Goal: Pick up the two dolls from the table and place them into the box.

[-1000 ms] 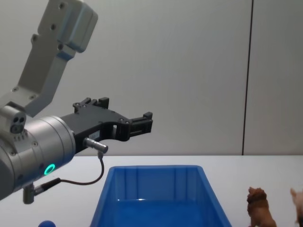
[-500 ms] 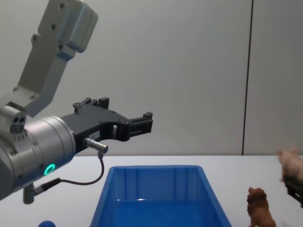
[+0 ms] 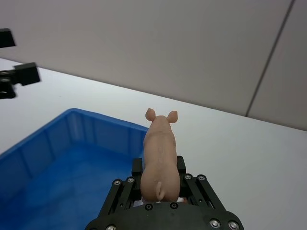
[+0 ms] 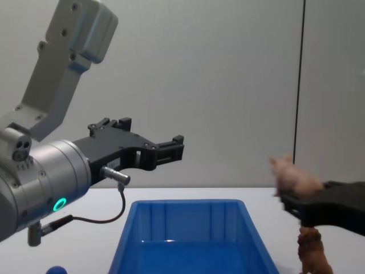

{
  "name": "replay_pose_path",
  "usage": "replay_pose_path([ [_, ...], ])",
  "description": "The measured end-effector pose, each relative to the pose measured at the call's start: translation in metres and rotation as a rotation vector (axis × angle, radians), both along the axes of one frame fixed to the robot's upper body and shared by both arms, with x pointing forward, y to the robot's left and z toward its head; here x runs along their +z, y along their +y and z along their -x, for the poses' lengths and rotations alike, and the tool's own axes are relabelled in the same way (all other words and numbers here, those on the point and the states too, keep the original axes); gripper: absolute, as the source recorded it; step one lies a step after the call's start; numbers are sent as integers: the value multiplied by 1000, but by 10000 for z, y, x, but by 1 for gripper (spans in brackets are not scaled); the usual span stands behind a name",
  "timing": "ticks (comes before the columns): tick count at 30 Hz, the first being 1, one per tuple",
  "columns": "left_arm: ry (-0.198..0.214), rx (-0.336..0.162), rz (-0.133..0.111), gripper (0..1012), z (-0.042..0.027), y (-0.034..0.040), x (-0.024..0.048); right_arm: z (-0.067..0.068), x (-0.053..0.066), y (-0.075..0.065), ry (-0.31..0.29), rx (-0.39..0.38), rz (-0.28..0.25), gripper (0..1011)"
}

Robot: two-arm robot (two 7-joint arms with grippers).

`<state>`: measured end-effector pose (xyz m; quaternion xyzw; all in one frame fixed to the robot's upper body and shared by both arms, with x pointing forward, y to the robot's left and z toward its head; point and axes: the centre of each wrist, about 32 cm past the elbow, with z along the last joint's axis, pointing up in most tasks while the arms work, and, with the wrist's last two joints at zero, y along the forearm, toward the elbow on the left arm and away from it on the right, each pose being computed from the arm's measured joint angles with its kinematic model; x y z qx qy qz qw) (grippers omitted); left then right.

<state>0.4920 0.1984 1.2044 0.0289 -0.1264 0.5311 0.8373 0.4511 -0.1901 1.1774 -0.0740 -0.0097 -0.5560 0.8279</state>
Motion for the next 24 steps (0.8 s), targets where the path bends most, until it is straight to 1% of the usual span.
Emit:
replay_pose_path([
  [9, 0, 0, 0, 1002, 0, 0, 0, -191, 31, 230, 21, 117, -10, 376],
  [11, 0, 0, 0, 1002, 0, 0, 0, -220, 31, 266, 26, 131, -11, 381],
  [14, 0, 0, 0, 1002, 0, 0, 0, -262, 33, 320, 35, 156, -8, 446],
  [15, 0, 0, 0, 1002, 0, 0, 0, -284, 35, 344, 39, 166, -7, 493],
  [16, 0, 0, 0, 1002, 0, 0, 0, -284, 35, 344, 39, 166, -7, 493],
  [18, 0, 0, 0, 1002, 0, 0, 0, -306, 34, 369, 46, 176, -5, 620],
  [20, 0, 0, 0, 1002, 0, 0, 0, -330, 31, 393, 53, 182, -2, 654],
  [22, 0, 0, 0, 1002, 0, 0, 0, -338, 32, 400, 56, 182, 0, 741],
  [24, 0, 0, 0, 1002, 0, 0, 0, -344, 31, 405, 59, 182, 2, 779],
])
